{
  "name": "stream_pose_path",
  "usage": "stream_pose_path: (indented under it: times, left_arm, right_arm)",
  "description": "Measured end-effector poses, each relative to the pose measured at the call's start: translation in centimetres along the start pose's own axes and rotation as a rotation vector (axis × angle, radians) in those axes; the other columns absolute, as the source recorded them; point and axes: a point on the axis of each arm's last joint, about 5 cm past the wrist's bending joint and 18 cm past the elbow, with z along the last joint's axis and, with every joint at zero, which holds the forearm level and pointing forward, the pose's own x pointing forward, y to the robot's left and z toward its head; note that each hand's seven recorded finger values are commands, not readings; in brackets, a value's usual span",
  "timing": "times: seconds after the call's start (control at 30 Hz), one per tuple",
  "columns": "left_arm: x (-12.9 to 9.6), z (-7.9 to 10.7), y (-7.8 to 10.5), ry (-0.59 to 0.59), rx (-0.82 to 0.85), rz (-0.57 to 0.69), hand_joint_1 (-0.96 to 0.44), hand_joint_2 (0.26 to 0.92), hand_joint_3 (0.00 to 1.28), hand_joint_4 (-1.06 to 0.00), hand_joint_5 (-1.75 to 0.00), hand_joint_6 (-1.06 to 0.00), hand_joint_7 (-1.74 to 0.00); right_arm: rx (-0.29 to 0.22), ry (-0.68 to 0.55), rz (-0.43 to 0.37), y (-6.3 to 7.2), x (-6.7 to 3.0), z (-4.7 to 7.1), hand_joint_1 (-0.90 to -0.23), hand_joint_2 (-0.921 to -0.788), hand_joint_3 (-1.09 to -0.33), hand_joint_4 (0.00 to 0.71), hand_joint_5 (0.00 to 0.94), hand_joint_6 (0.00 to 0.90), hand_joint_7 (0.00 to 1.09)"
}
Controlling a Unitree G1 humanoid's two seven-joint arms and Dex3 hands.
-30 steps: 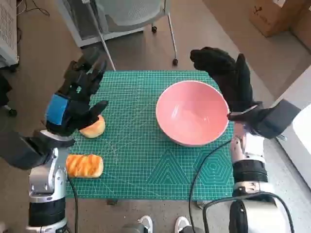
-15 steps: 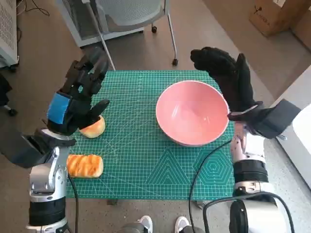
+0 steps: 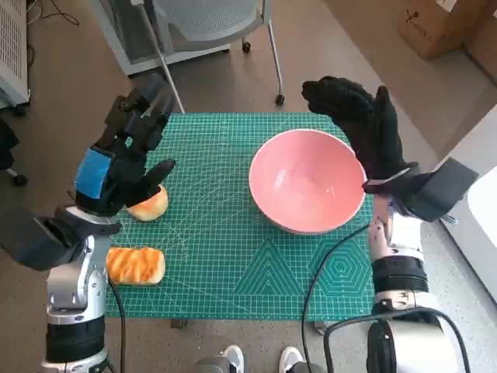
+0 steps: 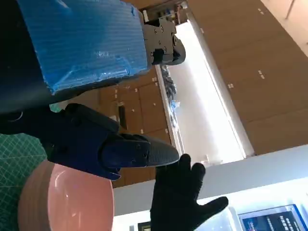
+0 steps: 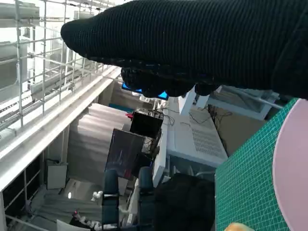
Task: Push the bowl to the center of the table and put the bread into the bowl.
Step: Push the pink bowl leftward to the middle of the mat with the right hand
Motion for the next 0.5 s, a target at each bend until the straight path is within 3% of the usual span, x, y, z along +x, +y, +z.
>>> stream_pose_path:
  times: [0.1, 0.27, 0.5]
  left_arm:
    - [0.0, 0.0, 0.0, 0.003, -0.001, -0.001, -0.57, 0.921, 0.32, -0.12, 0.00, 0.00, -0.39]
    - [0.0, 0.0, -0.1, 0.005, -0.001, 0.000, -0.57, 0.921, 0.32, -0.13, 0.00, 0.00, -0.40]
    - [-0.5, -0.2, -0.1, 0.015, -0.001, 0.008, -0.57, 0.921, 0.31, -0.13, -0.01, 0.00, -0.40]
  right_arm:
    - [-0.001, 0.010, -0.009, -0.4, -0.31, -0.1, -0.695, -0.921, -0.678, 0.189, 0.000, 0.344, 0.00]
    - [-0.008, 0.044, -0.072, -1.8, -1.65, -0.2, -0.692, -0.921, -0.683, 0.182, 0.000, 0.320, 0.00]
    - [-0.056, 0.115, -0.270, -3.6, -3.60, -0.4, -0.671, -0.921, -0.720, 0.128, 0.000, 0.288, 0.00]
